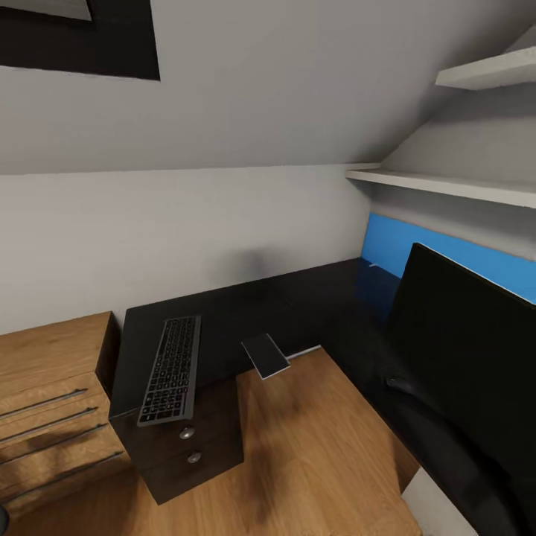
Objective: In the bedroom, organize the workspace by keeping the computer under the desk, ensuring the monitor is on the desk, placing the keyboard on the desk next to the monitor, placing the mouse on the desk next to the keyboard, moving the folder from the swivel chair onto the desk next to the mouse, stacking the notebook on top of the folder with the pen on top of the notebook, and positioning the swivel chair next to the desk.
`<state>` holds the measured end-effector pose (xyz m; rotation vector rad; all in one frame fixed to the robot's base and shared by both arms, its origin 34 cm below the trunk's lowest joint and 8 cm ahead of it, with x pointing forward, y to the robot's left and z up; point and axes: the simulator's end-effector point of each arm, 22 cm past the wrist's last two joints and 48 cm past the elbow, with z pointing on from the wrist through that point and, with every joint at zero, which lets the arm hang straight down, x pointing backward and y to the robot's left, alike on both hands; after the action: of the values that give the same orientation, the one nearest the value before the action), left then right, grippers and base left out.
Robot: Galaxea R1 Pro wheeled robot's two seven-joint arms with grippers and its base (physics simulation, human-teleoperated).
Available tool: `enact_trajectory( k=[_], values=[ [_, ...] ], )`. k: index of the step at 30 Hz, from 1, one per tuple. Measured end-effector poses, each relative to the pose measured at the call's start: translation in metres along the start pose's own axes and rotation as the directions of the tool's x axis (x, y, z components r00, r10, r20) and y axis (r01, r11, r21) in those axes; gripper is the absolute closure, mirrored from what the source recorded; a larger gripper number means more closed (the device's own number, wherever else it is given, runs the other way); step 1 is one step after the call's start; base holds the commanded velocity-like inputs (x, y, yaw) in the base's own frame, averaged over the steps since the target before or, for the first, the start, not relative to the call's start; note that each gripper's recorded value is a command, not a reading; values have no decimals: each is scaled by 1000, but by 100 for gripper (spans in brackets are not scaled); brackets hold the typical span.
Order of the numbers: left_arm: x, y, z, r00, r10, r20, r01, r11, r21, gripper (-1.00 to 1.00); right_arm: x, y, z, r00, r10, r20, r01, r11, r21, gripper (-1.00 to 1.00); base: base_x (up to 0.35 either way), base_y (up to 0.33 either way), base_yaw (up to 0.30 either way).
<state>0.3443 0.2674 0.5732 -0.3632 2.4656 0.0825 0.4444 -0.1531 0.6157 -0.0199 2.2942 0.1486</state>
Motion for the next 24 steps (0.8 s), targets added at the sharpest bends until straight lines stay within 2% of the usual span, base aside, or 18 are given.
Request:
enact_trajectory(
  k=[6,13,24],
  values=[
    [0,0,0,1000,0,1,0,1000,1,-100,14,2,-5,999,1,-32,-1,1000,-3,-100,0,2,-208],
    [0,0,0,1000,-1,-2,1,1000,-2,-100,15,2,-5,999,1,-33,-1,1000,-3,-100,0,0,-172],
    [1,1,0,1000,-2,-4,2,1000,-5,-100,16,1,-5,999,4,-35,-4,1000,0,-100,0,0,-38]
  ],
)
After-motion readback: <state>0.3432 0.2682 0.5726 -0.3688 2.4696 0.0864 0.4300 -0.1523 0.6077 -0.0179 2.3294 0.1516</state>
